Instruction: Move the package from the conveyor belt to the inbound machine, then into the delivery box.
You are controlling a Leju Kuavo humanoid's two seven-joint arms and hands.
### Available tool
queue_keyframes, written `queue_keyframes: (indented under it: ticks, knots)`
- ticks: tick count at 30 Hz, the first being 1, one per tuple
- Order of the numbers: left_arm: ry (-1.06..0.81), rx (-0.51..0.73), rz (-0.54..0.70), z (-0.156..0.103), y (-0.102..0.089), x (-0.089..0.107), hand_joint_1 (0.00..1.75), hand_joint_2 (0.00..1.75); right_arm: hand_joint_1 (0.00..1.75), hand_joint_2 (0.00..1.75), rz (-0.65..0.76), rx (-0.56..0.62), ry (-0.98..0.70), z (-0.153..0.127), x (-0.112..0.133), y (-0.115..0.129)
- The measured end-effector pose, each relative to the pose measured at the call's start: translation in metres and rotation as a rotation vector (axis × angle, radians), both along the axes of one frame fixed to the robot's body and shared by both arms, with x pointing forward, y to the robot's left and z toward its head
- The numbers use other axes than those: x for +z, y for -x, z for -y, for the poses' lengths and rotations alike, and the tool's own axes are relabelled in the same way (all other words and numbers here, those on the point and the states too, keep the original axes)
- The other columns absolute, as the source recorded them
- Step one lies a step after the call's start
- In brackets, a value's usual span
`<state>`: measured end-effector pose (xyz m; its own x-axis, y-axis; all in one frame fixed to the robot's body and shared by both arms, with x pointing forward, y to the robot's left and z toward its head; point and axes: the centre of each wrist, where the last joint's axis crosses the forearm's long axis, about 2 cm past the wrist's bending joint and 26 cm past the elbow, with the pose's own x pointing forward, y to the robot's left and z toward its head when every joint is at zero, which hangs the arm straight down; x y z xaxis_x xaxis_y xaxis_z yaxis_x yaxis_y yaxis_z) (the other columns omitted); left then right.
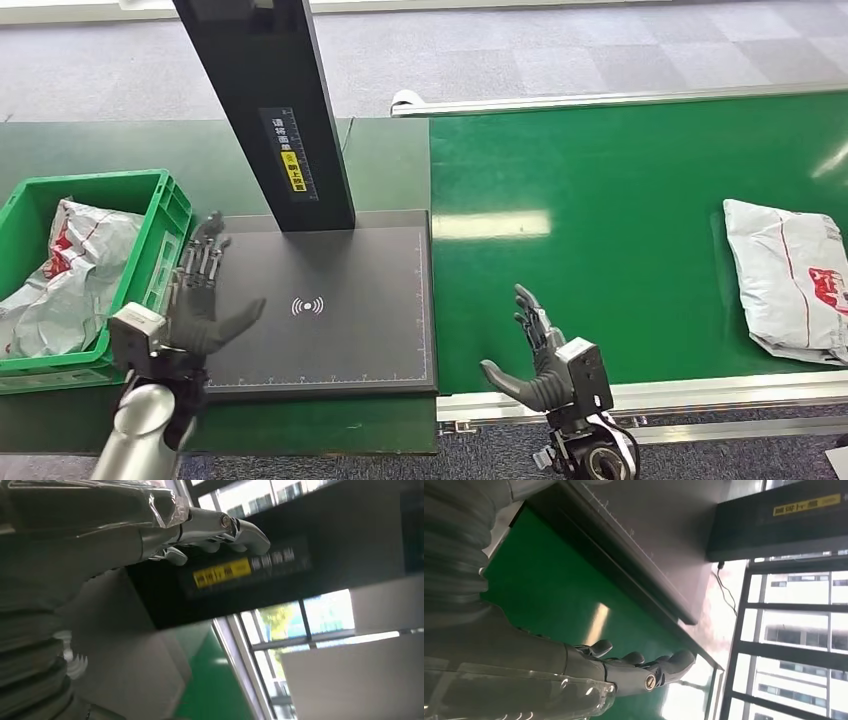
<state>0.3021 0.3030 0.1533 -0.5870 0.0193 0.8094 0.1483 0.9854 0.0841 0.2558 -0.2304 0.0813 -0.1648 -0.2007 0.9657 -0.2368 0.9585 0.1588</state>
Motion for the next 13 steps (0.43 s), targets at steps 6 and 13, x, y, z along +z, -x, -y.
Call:
queue_keyframes:
  ticks: [6,13]
  knots:
    - [0.085,-0.126,-0.065,0.044,0.01,-0.009,0.0,1.75,0.0,1.75,-0.035,0.047,-0.012,-0.012,-0.005,-0.006]
    - [0.141,-0.141,-0.204,0.095,0.028,-0.042,0.0,1.75,0.0,1.75,-0.07,0.126,-0.027,-0.033,-0.013,-0.007]
